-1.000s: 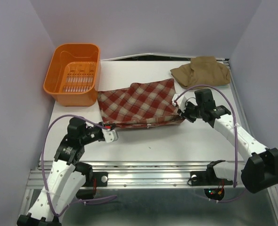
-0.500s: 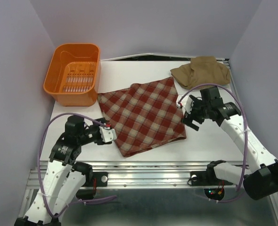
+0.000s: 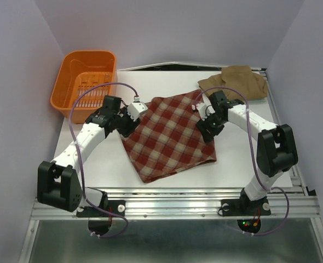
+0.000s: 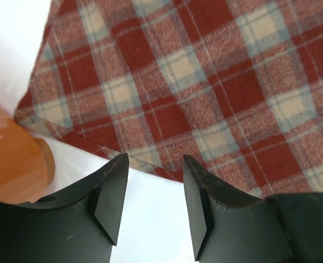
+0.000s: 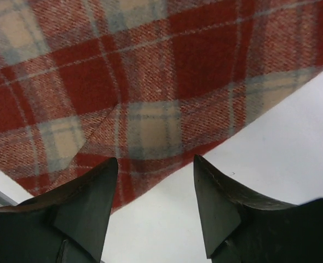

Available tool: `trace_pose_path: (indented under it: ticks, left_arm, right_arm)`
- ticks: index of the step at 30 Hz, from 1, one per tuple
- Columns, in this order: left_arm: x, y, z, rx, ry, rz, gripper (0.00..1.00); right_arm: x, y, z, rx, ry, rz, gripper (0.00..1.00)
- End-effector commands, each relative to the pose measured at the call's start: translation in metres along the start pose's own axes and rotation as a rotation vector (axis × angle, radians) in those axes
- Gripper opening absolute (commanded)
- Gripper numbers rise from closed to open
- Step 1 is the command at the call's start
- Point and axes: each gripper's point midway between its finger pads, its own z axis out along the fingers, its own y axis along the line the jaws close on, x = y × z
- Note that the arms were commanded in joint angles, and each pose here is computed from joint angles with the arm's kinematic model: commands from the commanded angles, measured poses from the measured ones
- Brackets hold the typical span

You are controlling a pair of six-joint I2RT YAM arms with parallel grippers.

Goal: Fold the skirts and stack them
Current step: Flatten the skirt out

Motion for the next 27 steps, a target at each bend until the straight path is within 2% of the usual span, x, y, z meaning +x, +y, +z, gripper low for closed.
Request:
trace_pose_path:
  ticks: [1,2,4,7,8,11,14,18,22,25,27]
  left_arm:
    - [-0.02,-0.001,-0.011,0.0,-0.011,0.036,0.55]
    - [-0.018,-0.017,-0.012,0.065,-0.008,0.056,0.55]
    - [-0.029,-0.052,-0.021,0.144,-0.047,0.196,0.55]
    - [-0.025,-0.097,-0.029,0.19,-0.052,0.301,0.55]
    - [-0.025,-0.123,-0.027,0.224,-0.048,0.354,0.54]
    - [-0.034,-0.166,-0.023,0.28,-0.07,0.377,0.54]
    - [-0.045,-0.177,-0.01,0.277,-0.078,0.32,0.53]
    - [-0.059,-0.208,0.008,0.276,-0.086,0.404,0.53]
    - [-0.051,-0.26,0.027,0.341,-0.037,0.486,0.53]
    - [-0.043,-0.275,0.048,0.331,0.023,0.478,0.52]
    - [-0.043,-0.282,0.061,0.322,0.047,0.445,0.46]
  right_arm:
    - [0.005,0.0,0.005,0.028,0.027,0.037,0.61]
    - [0.014,0.002,0.008,0.024,0.049,0.037,0.61]
    - [0.014,0.001,0.001,0.049,0.025,0.014,0.6]
    - [0.013,0.004,-0.013,0.066,-0.005,-0.023,0.59]
    - [0.01,0.005,-0.023,0.083,-0.031,-0.041,0.58]
    - [0.013,0.002,-0.03,0.124,-0.038,-0.04,0.59]
    - [0.025,-0.001,-0.025,0.146,0.009,0.003,0.58]
    - [0.033,-0.003,-0.013,0.148,0.057,0.071,0.57]
    - [0.039,-0.009,-0.017,0.103,0.083,0.183,0.58]
    - [0.034,-0.016,-0.028,0.071,0.047,0.239,0.59]
    - [0.034,-0.019,-0.035,0.057,0.035,0.262,0.59]
